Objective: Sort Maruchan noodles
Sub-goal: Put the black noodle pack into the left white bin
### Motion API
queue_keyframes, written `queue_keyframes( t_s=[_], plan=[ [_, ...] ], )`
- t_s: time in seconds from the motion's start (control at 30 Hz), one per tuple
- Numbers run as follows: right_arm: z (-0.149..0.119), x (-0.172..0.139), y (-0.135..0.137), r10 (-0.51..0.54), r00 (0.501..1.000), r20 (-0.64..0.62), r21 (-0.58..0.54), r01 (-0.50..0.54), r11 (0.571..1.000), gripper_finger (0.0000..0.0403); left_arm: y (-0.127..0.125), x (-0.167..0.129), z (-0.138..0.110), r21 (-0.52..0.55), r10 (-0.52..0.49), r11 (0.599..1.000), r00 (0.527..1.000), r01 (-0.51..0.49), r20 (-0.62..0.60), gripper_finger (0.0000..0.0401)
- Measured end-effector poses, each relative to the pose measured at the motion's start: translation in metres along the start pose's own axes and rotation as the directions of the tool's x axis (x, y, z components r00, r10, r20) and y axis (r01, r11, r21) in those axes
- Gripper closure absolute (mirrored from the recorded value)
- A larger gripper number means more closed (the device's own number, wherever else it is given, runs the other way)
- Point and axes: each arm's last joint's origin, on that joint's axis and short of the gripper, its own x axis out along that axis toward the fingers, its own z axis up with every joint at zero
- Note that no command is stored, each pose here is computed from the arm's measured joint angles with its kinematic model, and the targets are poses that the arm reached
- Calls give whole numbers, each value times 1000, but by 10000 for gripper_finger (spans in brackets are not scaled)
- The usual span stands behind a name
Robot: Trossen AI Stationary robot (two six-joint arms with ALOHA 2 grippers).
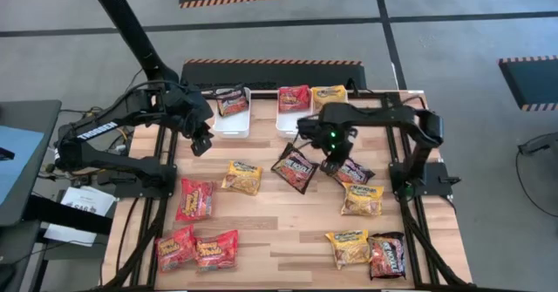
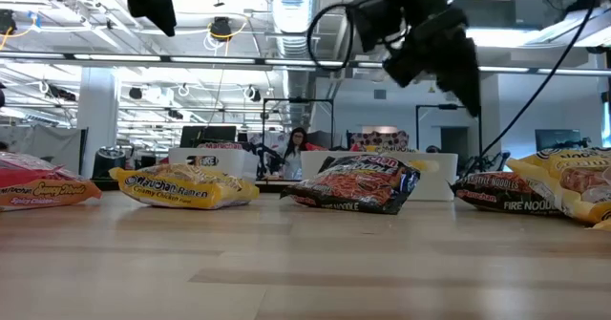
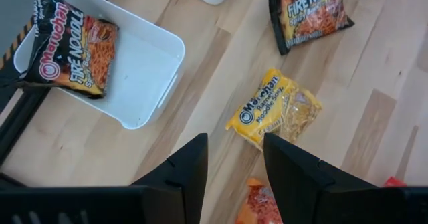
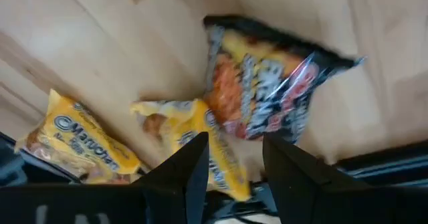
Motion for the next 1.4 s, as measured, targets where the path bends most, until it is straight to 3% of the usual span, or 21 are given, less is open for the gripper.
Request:
queue_keyframes(
  t_s=[0.3, 0.6, 0.93, 1.13, 1.4],
  plan=[
    [-55, 14, 45, -25, 998, -51, 158, 33, 987, 236, 0, 0, -2, 69, 2, 998, 1000, -1, -19, 269],
    [-108, 27, 86, -26, 997, -72, 382, 52, 923, 235, 0, 0, -2, 113, 0, 994, 1000, 2, -19, 269],
    [-153, 57, 116, -16, 992, -127, 487, 76, 870, 235, 0, 0, -2, 114, 0, 993, 1000, 2, -18, 269],
    [-178, 68, 135, -21, 996, -91, 552, 68, 831, 235, 0, 0, -1, 98, 0, 995, 1000, 1, -15, 269],
    [-207, 88, 155, -10, 999, 45, 618, -20, 786, 235, 0, 0, -1, 78, 1, 997, 1000, 0, -15, 269]
  ],
)
